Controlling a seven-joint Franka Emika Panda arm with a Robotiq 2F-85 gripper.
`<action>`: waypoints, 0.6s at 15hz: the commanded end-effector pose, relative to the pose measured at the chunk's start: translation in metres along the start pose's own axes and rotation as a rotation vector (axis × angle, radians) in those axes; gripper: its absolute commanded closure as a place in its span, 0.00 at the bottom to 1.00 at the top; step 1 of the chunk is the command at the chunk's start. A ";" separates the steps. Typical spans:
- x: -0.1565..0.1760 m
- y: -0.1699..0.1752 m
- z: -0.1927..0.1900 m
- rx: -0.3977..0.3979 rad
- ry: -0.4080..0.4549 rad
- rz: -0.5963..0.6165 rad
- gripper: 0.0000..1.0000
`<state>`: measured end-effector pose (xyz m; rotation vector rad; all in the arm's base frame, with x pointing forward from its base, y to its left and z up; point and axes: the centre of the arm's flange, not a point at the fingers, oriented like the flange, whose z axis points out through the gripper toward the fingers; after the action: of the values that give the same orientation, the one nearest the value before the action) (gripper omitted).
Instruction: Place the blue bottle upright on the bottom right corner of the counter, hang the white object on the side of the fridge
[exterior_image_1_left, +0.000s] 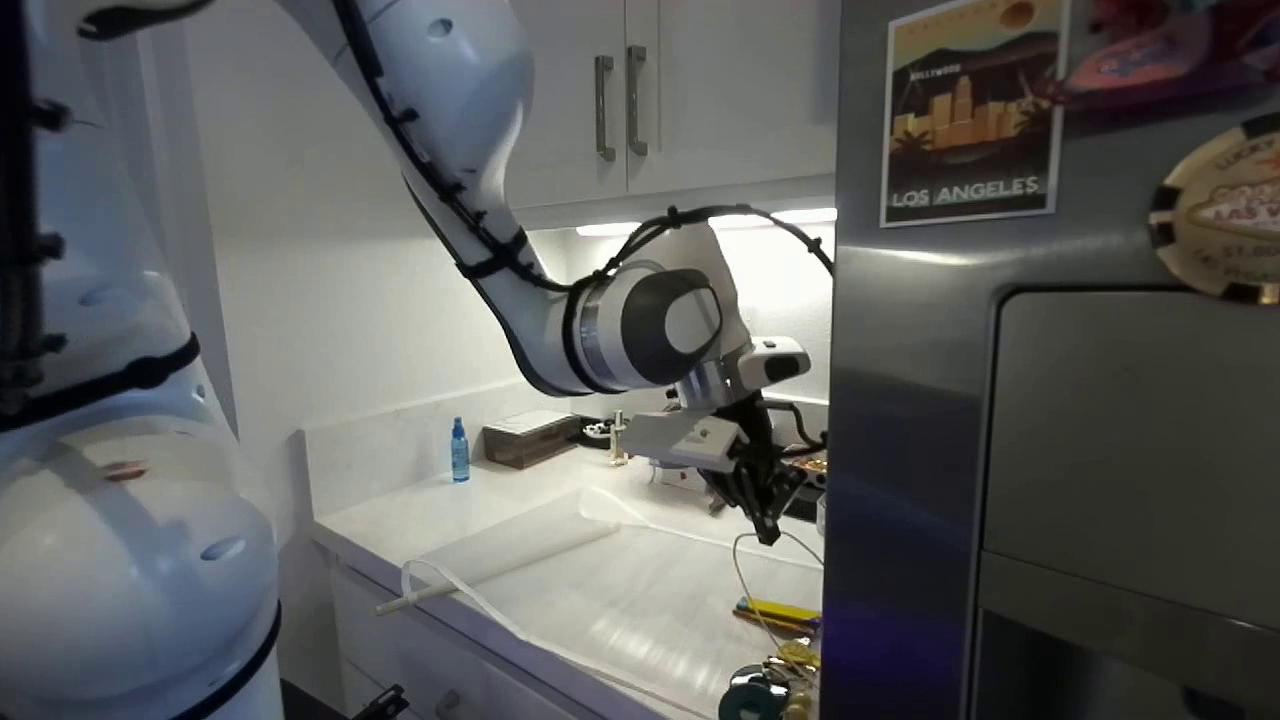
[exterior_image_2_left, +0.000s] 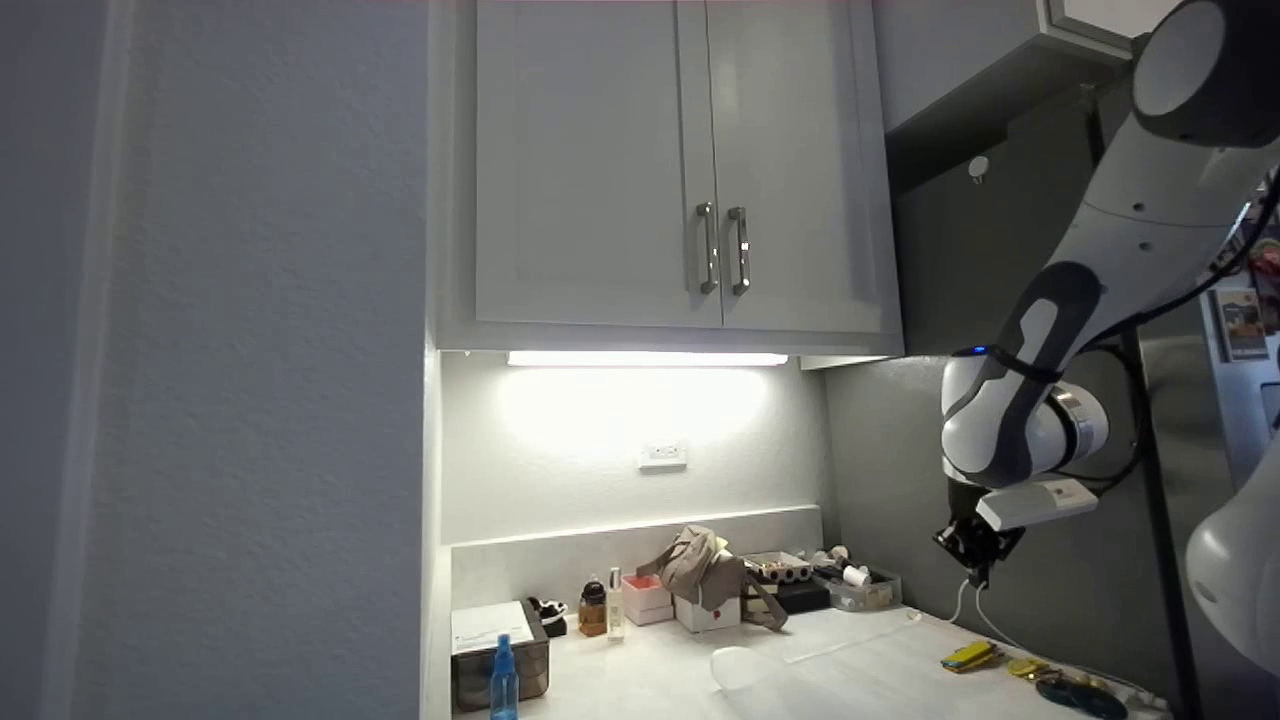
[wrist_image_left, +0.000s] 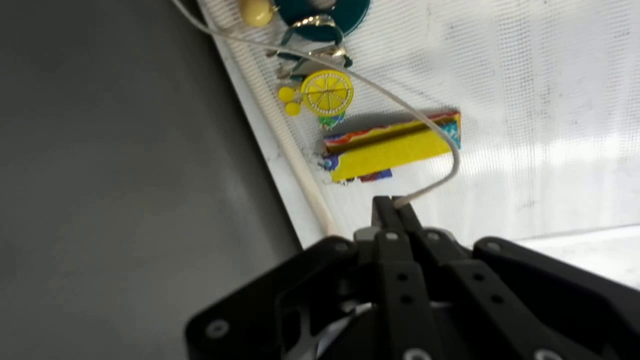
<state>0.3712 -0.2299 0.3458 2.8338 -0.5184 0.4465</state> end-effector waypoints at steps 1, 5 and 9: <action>-0.008 0.006 -0.067 -0.037 0.073 -0.076 1.00; -0.007 0.017 -0.120 -0.062 0.153 -0.133 1.00; -0.009 0.026 -0.164 -0.084 0.216 -0.177 1.00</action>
<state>0.3343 -0.2143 0.4703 2.7044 -0.2859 0.6390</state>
